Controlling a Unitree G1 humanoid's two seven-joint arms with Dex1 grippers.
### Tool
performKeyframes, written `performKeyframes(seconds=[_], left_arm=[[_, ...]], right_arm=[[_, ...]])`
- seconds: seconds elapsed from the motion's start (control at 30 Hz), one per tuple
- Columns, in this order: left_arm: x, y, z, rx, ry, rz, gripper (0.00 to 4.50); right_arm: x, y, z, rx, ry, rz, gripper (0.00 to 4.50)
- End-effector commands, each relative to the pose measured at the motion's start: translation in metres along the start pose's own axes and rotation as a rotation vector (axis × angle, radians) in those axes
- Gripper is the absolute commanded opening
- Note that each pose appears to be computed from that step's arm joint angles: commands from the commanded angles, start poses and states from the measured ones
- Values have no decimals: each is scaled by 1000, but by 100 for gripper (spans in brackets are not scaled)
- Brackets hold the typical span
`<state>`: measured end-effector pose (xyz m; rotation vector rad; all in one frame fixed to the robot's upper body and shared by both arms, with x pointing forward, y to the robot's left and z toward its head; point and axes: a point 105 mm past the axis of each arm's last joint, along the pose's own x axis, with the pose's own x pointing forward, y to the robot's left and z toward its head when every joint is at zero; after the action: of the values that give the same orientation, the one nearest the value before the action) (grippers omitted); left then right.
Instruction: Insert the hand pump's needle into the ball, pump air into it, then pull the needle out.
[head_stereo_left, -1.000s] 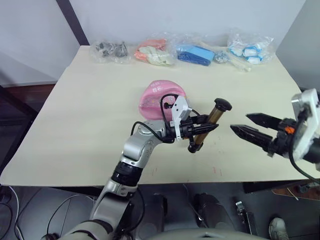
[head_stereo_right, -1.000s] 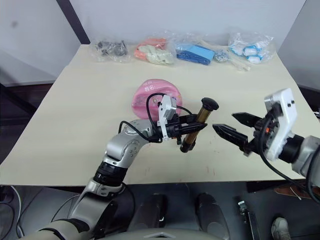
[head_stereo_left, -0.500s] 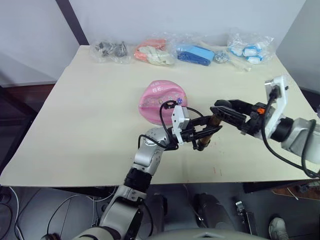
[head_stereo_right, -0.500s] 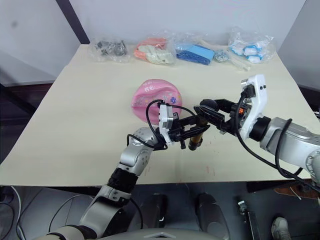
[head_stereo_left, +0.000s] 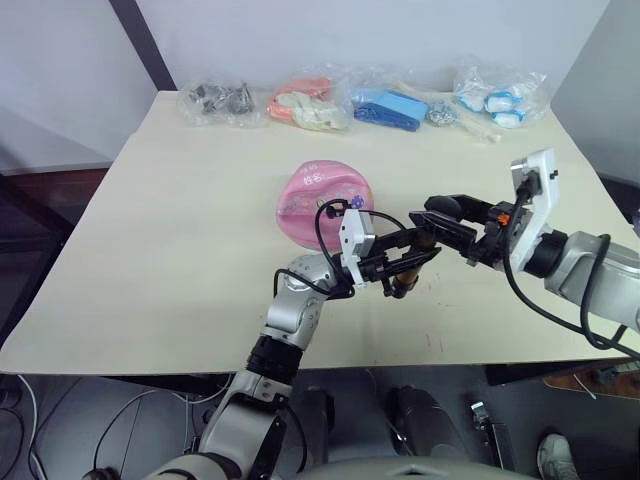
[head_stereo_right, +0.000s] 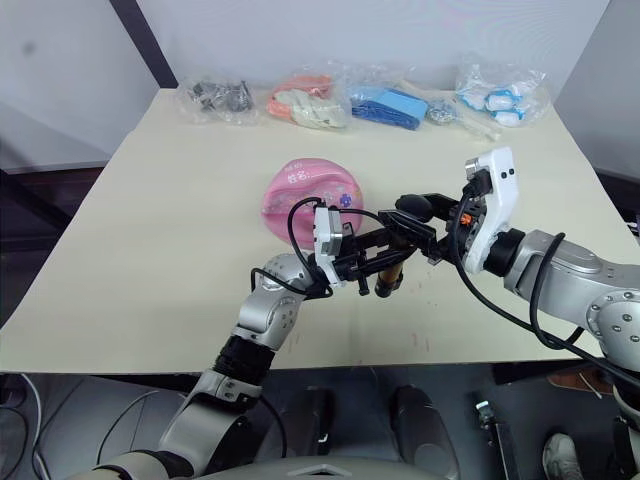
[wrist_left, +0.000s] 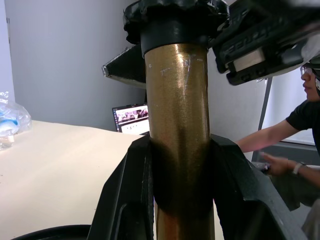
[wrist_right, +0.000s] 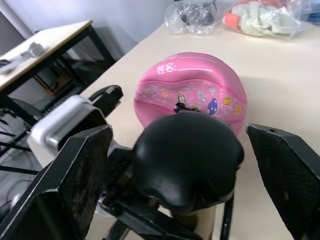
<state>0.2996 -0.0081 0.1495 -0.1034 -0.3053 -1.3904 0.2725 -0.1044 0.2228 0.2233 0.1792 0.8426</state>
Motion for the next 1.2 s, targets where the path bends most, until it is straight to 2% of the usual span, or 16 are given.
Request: performKeyframes(seconds=[0.03,0.07,0.1,0.2,0.23,0.33,0.37,0.43,0.5,0.6,0.73,1.0,1.2], left_arm=[[5,-1,12,45,-33,-27,104],[5,-2,11,46,-31,-30,104],[5,-2,11,40,-29,-35,104],[4,-3,10,4,-20,-52,104],[3,-1,10,-14,-15,-41,207],[-4,2,14,-41,29,-36,340],[-9,2,15,-49,61,-42,401],[-21,1,16,-71,129,-39,450],[-41,0,10,-70,243,-9,450],[-62,-1,-1,-93,354,48,450],[-68,-3,-22,-90,433,84,450],[-42,-2,-52,-53,445,138,450],[-27,3,-53,-38,408,167,450]], right_arm=[[0,5,9,-46,-28,15,274],[0,5,9,-48,-31,15,215],[1,5,10,-50,-34,17,181],[1,6,9,-68,-31,21,174],[1,6,9,-76,-27,22,174],[2,7,8,-125,-8,24,174],[3,8,8,-135,-5,25,174],[4,8,9,-154,4,23,174],[7,7,12,-167,9,16,174],[10,11,16,-174,2,30,174],[12,13,20,-173,0,38,174],[20,17,20,-175,16,44,174],[24,22,16,-166,23,49,174]])
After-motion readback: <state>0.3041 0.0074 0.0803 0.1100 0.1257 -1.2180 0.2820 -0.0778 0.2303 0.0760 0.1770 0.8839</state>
